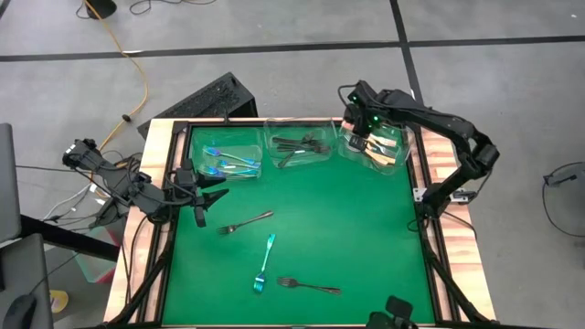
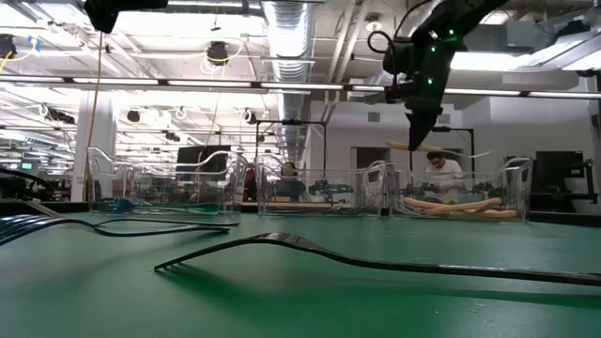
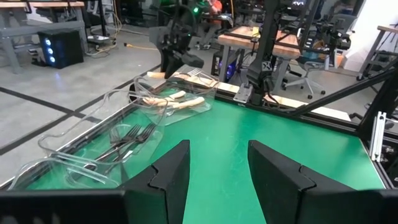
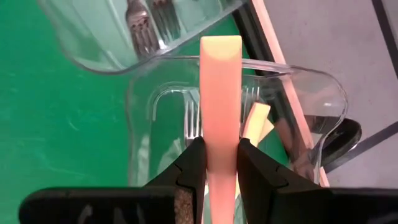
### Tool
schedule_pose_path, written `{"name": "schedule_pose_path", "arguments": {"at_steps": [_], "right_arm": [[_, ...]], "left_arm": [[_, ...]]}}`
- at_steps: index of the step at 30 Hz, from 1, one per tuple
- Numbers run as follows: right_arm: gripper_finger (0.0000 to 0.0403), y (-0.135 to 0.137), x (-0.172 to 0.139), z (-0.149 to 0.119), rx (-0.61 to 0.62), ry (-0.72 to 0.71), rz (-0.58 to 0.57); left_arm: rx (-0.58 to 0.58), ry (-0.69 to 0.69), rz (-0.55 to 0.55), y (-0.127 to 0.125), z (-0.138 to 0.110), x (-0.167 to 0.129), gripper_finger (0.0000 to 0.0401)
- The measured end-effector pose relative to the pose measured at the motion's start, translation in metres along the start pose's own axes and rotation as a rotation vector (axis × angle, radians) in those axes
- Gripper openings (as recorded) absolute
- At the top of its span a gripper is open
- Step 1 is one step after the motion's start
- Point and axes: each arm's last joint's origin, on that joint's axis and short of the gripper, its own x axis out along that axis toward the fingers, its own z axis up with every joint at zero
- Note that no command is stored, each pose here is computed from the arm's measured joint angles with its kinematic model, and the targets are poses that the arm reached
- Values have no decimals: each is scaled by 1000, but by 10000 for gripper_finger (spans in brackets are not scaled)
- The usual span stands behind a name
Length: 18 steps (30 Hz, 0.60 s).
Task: Sort silverware by color (type)
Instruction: Put the yellow fork into the right transparent bin
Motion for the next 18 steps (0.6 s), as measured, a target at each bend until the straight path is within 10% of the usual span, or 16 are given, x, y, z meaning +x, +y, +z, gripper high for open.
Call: {"name": "schedule_pose_path", "arguments": {"at_steps": [18], "right_arm": [[97, -18, 45, -36, 119, 23, -6]], "left_arm": [[-37, 38, 16, 2, -5, 0, 145]]}}
